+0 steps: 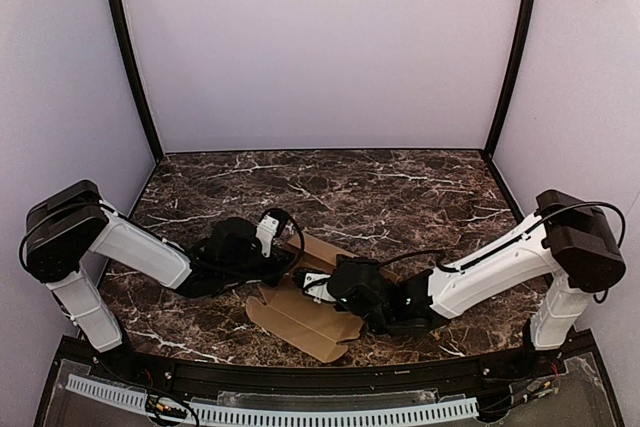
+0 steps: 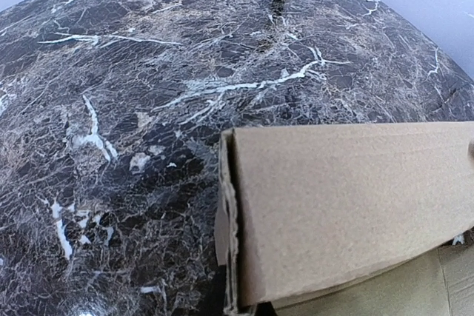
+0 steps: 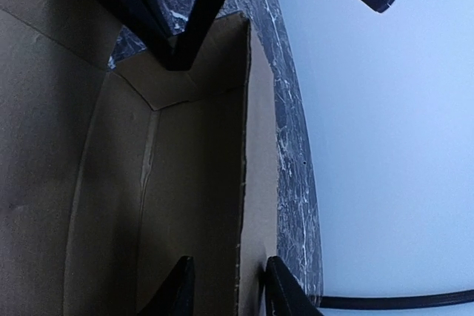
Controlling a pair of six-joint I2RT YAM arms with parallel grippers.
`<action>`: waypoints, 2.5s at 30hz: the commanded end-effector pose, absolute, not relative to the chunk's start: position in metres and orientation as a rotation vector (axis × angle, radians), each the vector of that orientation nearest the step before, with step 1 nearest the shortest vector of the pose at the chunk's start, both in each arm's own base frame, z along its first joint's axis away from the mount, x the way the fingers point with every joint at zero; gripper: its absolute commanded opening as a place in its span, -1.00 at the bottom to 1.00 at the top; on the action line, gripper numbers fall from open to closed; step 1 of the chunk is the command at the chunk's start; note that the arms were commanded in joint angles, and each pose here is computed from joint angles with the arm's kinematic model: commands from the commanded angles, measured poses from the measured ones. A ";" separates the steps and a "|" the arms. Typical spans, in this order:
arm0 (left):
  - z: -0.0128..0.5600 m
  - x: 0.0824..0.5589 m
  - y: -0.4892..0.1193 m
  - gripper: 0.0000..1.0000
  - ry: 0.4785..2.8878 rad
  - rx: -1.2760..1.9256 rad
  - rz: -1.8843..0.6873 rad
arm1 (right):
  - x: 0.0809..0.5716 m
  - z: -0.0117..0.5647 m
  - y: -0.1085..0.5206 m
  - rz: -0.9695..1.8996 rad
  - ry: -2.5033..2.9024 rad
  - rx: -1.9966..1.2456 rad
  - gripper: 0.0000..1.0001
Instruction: Fold the paper box
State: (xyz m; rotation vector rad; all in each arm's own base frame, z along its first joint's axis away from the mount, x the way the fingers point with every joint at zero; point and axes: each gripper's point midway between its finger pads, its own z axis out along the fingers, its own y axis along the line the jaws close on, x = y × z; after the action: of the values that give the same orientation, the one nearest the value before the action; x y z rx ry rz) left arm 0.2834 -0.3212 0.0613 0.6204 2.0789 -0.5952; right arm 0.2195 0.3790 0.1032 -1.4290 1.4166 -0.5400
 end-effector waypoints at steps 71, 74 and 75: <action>0.051 0.248 -0.407 -0.92 1.832 1.131 -0.864 | 0.245 0.110 0.394 0.802 2.065 -0.810 -1.00; 0.050 0.248 -0.409 -0.84 1.838 1.136 -0.866 | 0.242 0.099 0.393 0.782 2.094 -0.820 -1.00; 0.050 0.249 -0.410 -0.81 1.839 1.135 -0.865 | 0.240 0.097 0.393 0.777 2.099 -0.823 -1.00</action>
State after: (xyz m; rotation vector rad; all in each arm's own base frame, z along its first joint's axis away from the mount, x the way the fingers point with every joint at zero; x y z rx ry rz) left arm 0.2522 -0.4073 0.0591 1.1241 1.8097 -0.8580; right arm 0.2471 0.3915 0.1151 -0.8115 2.0573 0.7891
